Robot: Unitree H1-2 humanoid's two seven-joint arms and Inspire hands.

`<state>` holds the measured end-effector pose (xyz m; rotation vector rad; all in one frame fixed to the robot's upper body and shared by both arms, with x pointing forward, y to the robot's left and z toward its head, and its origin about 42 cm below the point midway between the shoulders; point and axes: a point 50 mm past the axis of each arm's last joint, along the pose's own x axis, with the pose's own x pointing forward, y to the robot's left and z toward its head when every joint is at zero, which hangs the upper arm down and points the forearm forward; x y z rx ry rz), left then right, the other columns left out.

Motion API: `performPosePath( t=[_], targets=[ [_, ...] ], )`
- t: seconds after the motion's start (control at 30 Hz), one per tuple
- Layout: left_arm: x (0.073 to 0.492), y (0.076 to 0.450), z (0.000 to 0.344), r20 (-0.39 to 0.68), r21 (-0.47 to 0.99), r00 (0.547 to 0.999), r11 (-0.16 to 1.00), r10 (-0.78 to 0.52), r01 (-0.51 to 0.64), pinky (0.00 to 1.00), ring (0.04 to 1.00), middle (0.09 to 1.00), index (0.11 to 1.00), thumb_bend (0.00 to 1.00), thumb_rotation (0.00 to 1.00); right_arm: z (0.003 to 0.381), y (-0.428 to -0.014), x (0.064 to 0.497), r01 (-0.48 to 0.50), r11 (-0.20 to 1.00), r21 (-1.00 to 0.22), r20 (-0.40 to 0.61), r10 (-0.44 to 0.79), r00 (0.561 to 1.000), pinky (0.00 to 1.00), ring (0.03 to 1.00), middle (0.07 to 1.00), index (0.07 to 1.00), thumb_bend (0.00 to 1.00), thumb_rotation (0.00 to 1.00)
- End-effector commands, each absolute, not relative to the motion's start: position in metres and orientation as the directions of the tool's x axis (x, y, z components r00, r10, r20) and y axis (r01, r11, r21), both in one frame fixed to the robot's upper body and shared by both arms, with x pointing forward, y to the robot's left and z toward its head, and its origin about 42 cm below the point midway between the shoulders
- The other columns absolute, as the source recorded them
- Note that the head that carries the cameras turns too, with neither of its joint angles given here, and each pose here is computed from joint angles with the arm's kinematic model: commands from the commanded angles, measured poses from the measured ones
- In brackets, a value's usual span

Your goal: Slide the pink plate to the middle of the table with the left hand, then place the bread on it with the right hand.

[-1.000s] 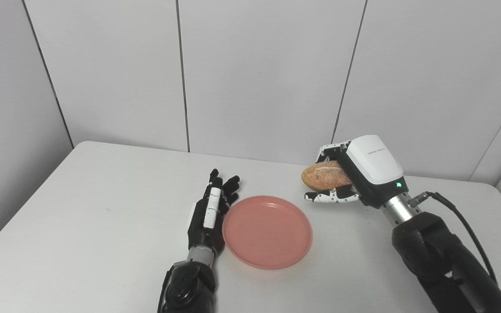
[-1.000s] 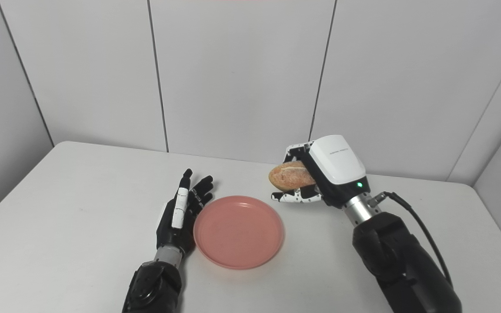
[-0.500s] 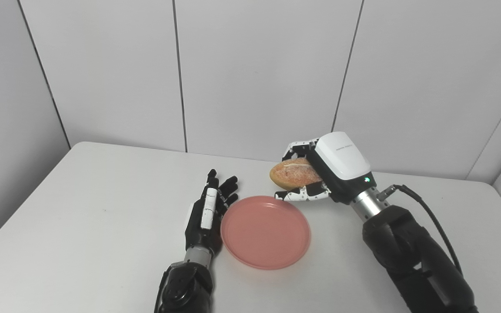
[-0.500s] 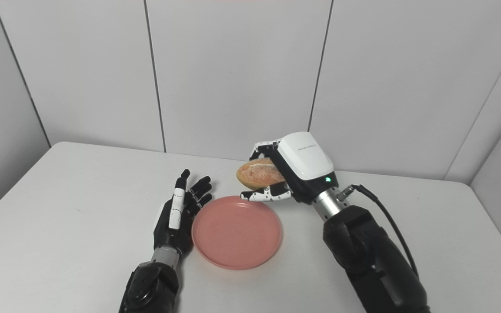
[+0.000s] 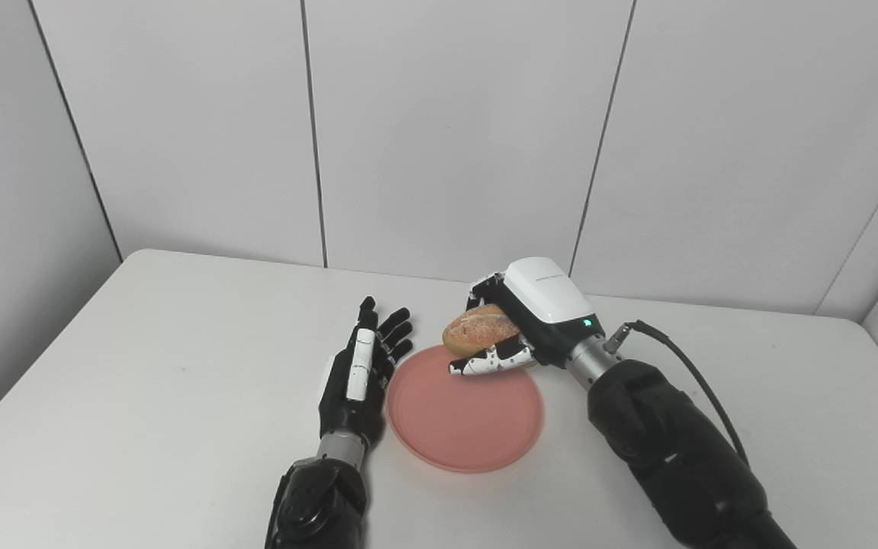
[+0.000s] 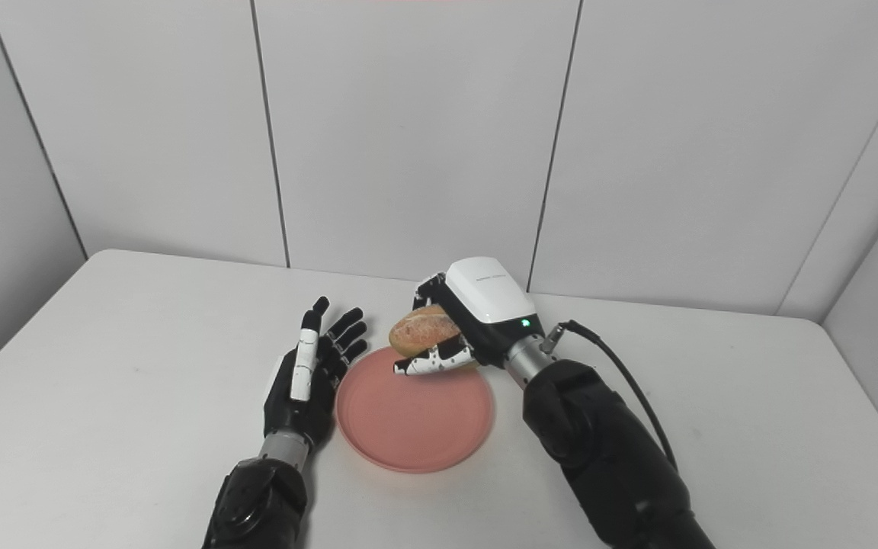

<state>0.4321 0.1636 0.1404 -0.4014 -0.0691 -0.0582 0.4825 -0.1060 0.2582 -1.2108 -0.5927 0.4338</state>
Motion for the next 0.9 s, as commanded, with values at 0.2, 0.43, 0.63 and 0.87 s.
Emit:
performPosePath(
  t=[0.2, 0.43, 0.63, 0.87],
  targets=[
    [0.42, 0.168, 0.111, -0.056, -0.399, 0.998, 0.917, -0.035, 0.01, 0.93, 0.894, 0.835, 1.0, 0.94, 0.79, 0.274, -0.087, 0.496, 0.064, 0.26, -0.963, 0.219, 0.627, 0.748, 0.15, 0.202, 0.274, 0.361, 0.6, 0.41],
    [0.421, 0.165, 0.109, -0.057, -0.409, 0.998, 0.913, -0.036, 0.01, 0.92, 0.892, 0.841, 1.0, 0.93, 0.79, 0.268, -0.08, 0.501, 0.029, 0.206, -0.978, 0.155, 0.627, 0.764, 0.16, 0.22, 0.293, 0.385, 0.6, 0.41],
    [0.422, 0.166, 0.11, -0.055, -0.4, 0.998, 0.916, -0.032, 0.007, 0.89, 0.892, 0.845, 1.0, 0.93, 0.79, 0.264, -0.077, 0.503, 0.021, 0.158, -0.987, 0.118, 0.638, 0.761, 0.18, 0.238, 0.313, 0.428, 0.6, 0.42],
    [0.423, 0.163, 0.111, -0.058, -0.411, 0.998, 0.912, -0.035, 0.008, 0.88, 0.876, 0.835, 1.0, 0.93, 0.78, 0.266, -0.076, 0.503, 0.018, 0.14, -0.99, 0.105, 0.644, 0.758, 0.19, 0.247, 0.32, 0.429, 0.61, 0.44]
  ],
)
